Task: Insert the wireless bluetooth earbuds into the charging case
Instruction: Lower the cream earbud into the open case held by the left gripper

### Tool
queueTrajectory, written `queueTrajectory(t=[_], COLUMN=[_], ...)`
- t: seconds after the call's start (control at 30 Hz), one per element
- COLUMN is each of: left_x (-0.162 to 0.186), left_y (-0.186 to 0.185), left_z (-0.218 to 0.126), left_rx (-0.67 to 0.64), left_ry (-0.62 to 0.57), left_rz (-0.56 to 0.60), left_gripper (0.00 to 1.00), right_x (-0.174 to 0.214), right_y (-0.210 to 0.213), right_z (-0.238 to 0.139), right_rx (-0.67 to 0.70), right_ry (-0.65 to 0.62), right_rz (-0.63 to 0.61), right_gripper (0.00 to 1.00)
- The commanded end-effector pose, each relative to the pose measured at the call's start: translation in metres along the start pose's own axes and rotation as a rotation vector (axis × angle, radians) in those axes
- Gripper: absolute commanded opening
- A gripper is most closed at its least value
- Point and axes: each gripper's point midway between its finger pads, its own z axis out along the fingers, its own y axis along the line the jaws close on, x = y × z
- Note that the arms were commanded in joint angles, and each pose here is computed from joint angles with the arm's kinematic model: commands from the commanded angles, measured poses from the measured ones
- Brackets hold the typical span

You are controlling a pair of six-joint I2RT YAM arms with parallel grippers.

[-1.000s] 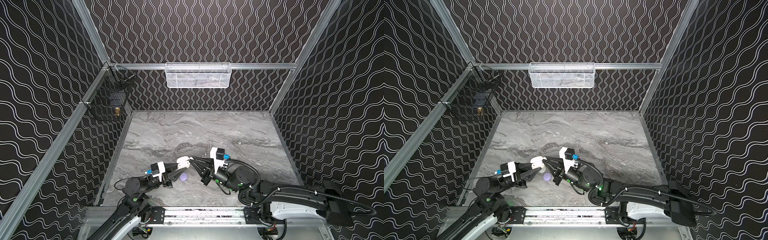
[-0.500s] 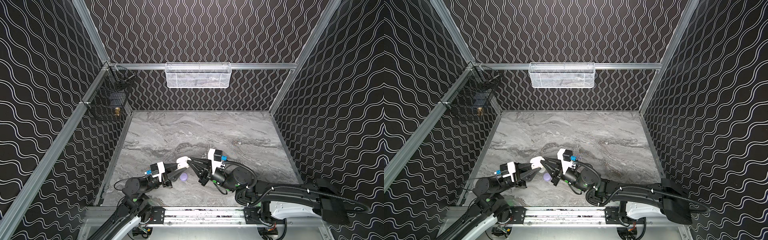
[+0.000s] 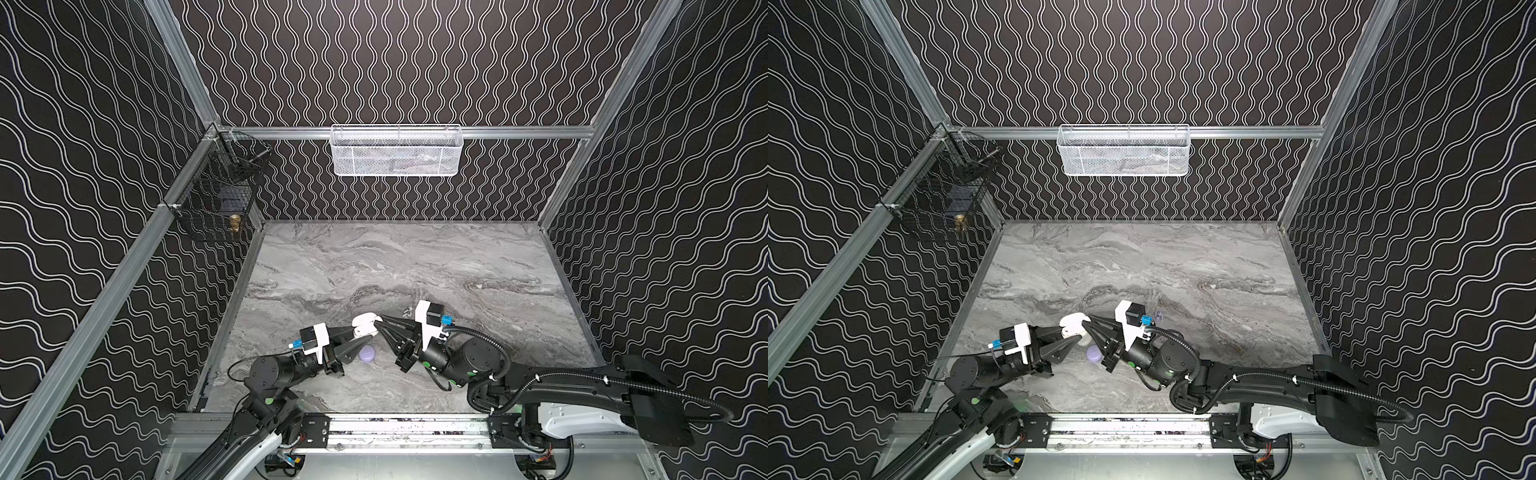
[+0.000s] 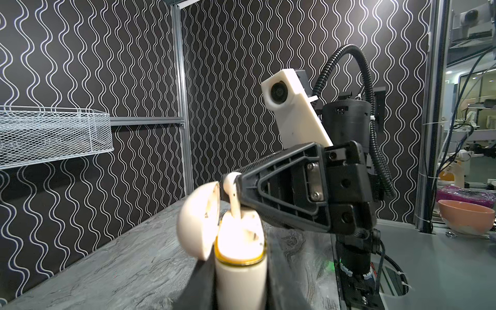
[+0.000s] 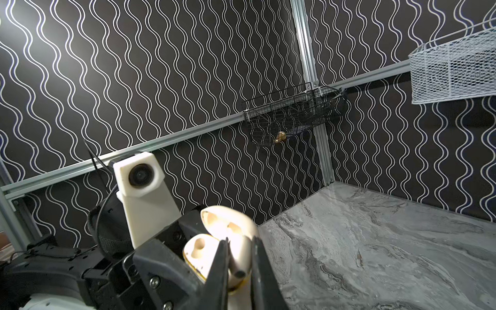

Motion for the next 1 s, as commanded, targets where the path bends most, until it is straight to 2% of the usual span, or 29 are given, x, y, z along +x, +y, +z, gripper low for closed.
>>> queueTrajectory(t=[0.0, 0.07, 0.2, 0.47, 0.6, 0.73, 0.8, 0.87, 0.97], left_x=[-0.015, -0.015, -0.012, -0.008, -0.005, -0.005, -0.005, -0.005, -0.004], left_y=[-0.002, -0.002, 0.000, 0.007, 0.010, 0.010, 0.009, 0.009, 0.008], left_z=[-0.001, -0.001, -0.001, -0.001, -0.001, -0.001, -0.001, 0.000, 0.000], left_rx=[0.003, 0.001, -0.008, -0.048, -0.066, -0.062, -0.055, -0.052, -0.046], left_ry=[-0.059, -0.057, -0.048, -0.026, -0.012, -0.014, -0.013, -0.013, -0.010], left_rz=[0.022, 0.023, 0.027, 0.035, 0.036, 0.038, 0.038, 0.039, 0.037], left_gripper=[0.00, 0.00, 0.00, 0.00, 0.00, 0.00, 0.00, 0.00, 0.00], right_x=[-0.003, -0.002, -0.002, -0.015, -0.028, -0.029, -0.025, -0.020, -0.010], right_y=[-0.004, -0.002, 0.004, 0.010, 0.006, -0.017, -0.037, -0.049, -0.053], right_z=[0.001, 0.002, 0.002, -0.009, -0.017, -0.023, -0.024, -0.020, -0.008], right_rx=[0.025, 0.015, -0.006, -0.018, 0.010, 0.143, 0.264, 0.335, 0.356], right_ry=[-0.016, -0.008, -0.003, -0.008, -0.012, 0.001, 0.018, 0.048, 0.111], right_rz=[-0.013, -0.017, -0.028, -0.023, -0.010, 0.010, 0.013, 0.002, 0.003], right_gripper=[0.07, 0.10, 0.32, 0.49, 0.48, 0.33, 0.27, 0.24, 0.22])
